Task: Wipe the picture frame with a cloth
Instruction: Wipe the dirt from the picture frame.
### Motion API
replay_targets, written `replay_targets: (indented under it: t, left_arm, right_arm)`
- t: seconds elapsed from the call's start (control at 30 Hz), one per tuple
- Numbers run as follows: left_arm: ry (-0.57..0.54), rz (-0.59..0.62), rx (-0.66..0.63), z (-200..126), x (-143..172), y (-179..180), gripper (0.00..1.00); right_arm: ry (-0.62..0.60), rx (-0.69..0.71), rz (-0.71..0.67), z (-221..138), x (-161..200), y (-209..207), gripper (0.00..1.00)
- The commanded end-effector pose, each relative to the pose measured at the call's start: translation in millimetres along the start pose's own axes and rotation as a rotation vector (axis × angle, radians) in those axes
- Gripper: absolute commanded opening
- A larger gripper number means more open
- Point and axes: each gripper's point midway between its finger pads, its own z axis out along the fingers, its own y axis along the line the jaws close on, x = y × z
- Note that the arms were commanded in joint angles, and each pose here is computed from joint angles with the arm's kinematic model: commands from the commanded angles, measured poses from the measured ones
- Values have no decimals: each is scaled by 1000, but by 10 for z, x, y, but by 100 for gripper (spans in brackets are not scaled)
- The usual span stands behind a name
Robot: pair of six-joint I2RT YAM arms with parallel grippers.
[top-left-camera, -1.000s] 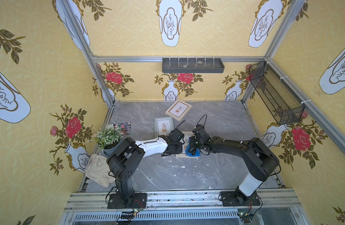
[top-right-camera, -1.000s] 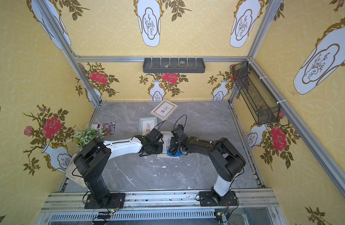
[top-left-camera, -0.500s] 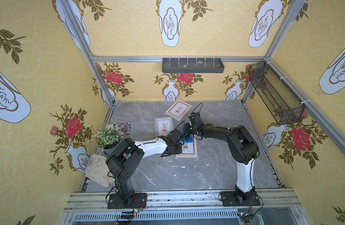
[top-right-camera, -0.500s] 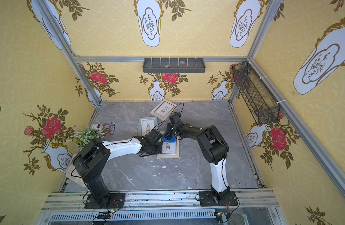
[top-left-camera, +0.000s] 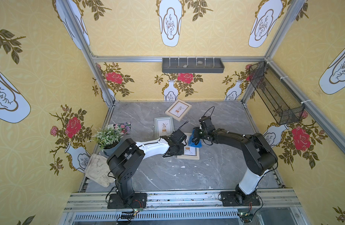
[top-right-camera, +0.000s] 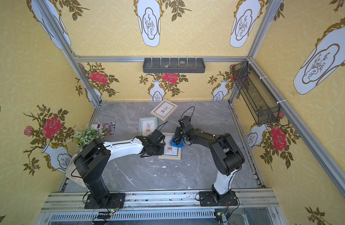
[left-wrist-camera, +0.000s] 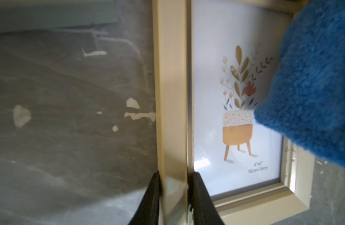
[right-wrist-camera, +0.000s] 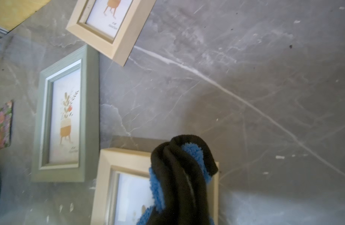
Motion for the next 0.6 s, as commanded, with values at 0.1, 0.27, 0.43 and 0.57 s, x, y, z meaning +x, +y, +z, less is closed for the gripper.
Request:
replay_targets:
  t: [0.1,0.27,0.43,0.57]
  left_arm:
    - [36,7,7,7,128,-127,12]
    - [37,0,18,-17,134,-155,27]
    - [23,0,26,-44,126,-149,37]
    - [-25,16,24,-154,83,-99,53]
  right_arm:
    - [-3,-60,36,-223,73,41,0]
    - [-8,-73,34,-341,98,22,0]
    - [-22,-82,35,-446,81,32,0]
    - [-36,-108,44,-572,51,92,0]
